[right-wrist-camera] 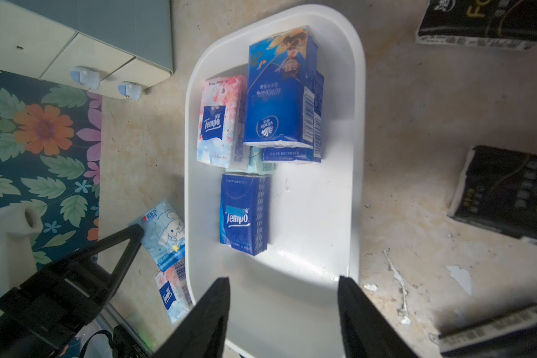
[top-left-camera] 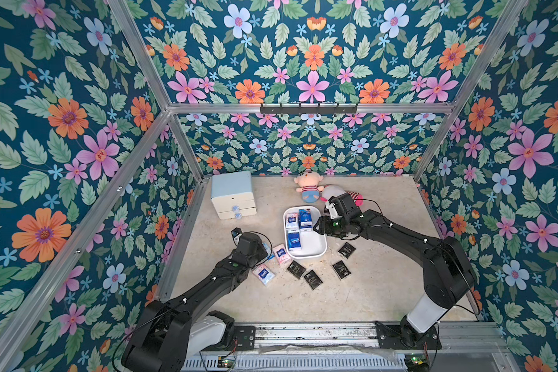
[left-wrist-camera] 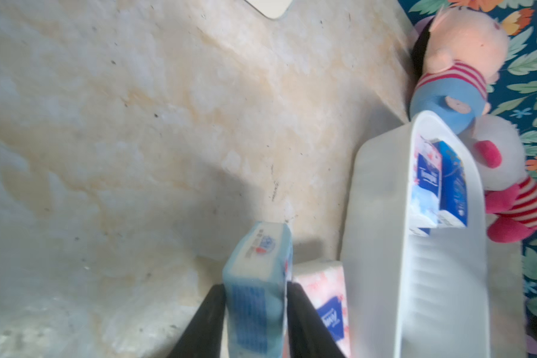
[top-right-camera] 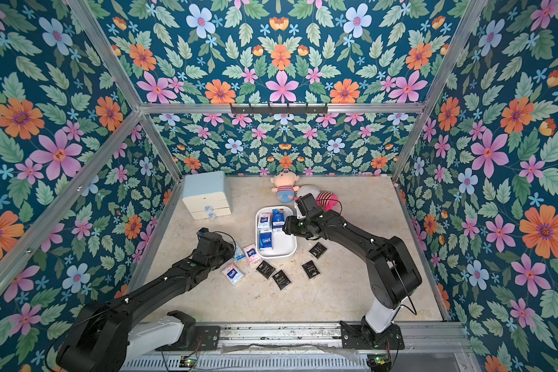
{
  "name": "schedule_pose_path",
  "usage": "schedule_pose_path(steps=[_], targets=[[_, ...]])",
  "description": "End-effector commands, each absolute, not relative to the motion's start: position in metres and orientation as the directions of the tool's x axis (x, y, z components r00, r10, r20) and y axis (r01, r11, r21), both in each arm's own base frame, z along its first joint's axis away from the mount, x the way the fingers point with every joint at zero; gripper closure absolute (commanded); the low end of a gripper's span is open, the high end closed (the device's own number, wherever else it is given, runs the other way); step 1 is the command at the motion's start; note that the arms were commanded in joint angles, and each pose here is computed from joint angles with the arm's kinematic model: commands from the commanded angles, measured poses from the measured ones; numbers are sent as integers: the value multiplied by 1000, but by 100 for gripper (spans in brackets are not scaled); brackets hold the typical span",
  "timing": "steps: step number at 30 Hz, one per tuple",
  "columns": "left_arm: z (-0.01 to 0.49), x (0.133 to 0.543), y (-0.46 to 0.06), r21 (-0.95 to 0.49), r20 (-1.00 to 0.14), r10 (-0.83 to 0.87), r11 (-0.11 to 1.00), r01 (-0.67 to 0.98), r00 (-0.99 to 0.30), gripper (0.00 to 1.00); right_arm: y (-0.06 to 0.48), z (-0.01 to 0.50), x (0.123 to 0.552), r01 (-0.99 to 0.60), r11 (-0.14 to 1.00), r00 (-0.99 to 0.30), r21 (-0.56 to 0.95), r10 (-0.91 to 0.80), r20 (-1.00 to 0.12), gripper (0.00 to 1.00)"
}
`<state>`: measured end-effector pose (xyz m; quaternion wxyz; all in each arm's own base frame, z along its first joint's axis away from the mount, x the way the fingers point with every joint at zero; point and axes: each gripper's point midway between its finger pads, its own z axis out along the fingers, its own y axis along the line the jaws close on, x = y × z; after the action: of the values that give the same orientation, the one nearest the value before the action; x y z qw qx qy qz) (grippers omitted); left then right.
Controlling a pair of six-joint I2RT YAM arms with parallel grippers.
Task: Put the pocket tissues into the storage box
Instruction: Pick up the pocket tissues from the center of the board.
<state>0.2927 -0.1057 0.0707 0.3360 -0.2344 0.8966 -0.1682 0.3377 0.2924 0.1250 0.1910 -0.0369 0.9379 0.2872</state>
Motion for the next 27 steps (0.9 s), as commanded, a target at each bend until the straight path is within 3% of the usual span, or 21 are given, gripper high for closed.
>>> schedule_pose_path(steps=[1, 3, 5, 6, 10, 13, 17, 27], targets=[[57, 289, -89, -302, -550, -417, 907, -293, -724, 54, 288, 128, 336, -196, 840, -920, 506, 21, -391, 40], [52, 294, -87, -271, -540, -402, 915, -299, -740, 50, 288, 128, 335, -199, 840, -921, 505, 17, -390, 39], [52, 299, -88, -263, -523, -405, 913, -310, -750, 30, 286, 131, 336, -204, 841, -919, 502, 12, -394, 40], [52, 300, -89, -261, -515, -406, 913, -314, -755, 25, 286, 132, 336, -208, 841, -917, 499, 9, -398, 40], [60, 301, -90, -276, -476, -464, 885, -374, -747, 18, 283, 131, 334, -221, 846, -914, 485, -6, -406, 39], [59, 291, -89, -283, -407, -542, 840, -463, -735, 3, 282, 127, 332, -230, 851, -914, 472, -22, -405, 39], [59, 283, -89, -282, -348, -613, 790, -545, -709, 1, 276, 131, 330, -241, 856, -904, 457, -27, -426, 39], [64, 301, -93, -269, -347, -649, 761, -591, -677, 6, 261, 134, 334, -226, 867, -894, 444, -4, -448, 38]])
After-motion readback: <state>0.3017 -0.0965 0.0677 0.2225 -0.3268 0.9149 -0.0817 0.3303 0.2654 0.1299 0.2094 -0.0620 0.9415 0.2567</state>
